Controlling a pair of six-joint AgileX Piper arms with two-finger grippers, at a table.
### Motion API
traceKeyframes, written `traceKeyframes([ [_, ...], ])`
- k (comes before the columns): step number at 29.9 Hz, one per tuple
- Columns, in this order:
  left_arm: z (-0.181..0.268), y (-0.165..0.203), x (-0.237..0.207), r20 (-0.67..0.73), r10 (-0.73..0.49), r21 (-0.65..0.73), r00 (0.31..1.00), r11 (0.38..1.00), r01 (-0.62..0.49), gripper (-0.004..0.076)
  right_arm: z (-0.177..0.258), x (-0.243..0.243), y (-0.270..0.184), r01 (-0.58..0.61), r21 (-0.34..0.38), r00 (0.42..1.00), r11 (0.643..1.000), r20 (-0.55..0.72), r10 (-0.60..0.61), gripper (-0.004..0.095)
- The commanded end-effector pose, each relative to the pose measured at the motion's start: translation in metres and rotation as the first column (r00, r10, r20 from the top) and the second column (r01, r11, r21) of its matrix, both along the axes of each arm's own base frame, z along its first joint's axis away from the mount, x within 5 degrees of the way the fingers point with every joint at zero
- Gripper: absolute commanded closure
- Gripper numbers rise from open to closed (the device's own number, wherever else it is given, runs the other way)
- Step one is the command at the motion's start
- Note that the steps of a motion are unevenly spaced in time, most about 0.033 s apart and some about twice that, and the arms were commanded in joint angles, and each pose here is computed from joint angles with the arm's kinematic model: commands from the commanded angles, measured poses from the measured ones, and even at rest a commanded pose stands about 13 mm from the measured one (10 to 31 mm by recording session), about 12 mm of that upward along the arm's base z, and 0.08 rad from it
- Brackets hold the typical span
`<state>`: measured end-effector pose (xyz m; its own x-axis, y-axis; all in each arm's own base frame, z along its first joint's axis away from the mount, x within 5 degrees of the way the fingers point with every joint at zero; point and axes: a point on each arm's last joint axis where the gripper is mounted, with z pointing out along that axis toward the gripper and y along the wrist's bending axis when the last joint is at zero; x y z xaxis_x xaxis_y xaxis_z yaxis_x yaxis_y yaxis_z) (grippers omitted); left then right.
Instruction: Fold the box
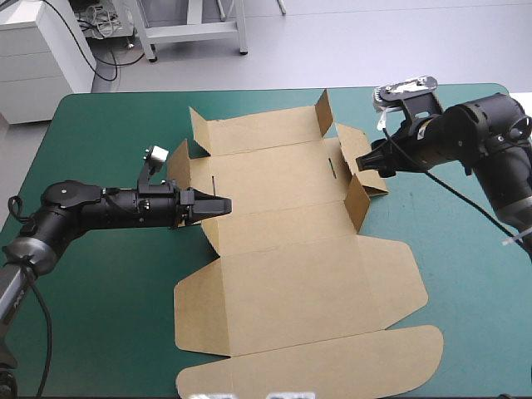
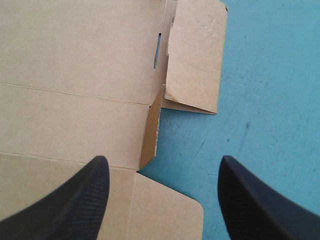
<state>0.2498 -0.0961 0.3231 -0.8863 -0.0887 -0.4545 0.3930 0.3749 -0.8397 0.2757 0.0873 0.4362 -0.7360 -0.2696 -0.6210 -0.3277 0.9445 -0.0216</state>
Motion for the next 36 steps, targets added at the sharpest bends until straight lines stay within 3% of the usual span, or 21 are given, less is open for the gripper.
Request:
traceKeyframes([
  [1, 0.023, -0.004, -0.009, 0.047, -0.051, -0.094, 0.998, 0.994, 0.055, 0.0732, 0.012, 0.002, -0.007, -0.012, 0.067, 0.998, 0.998, 0.069, 0.007, 0.0352],
  [8, 0.023, -0.004, -0.009, 0.047, -0.051, -0.094, 0.998, 0.994, 0.055, 0.0732, -0.012, 0.026, 0.004, -0.041, 0.129, 0.999, 0.991, -0.029, 0.045, 0.0351],
  [36, 0.023, -0.004, -0.008, 0.048, -0.044, -0.092, 0.998, 0.995, 0.048, 0.0732, -0.115, 0.092, 0.021, -0.008, 0.064, 0.949, 0.998, -0.315, 0.028, 0.0365],
])
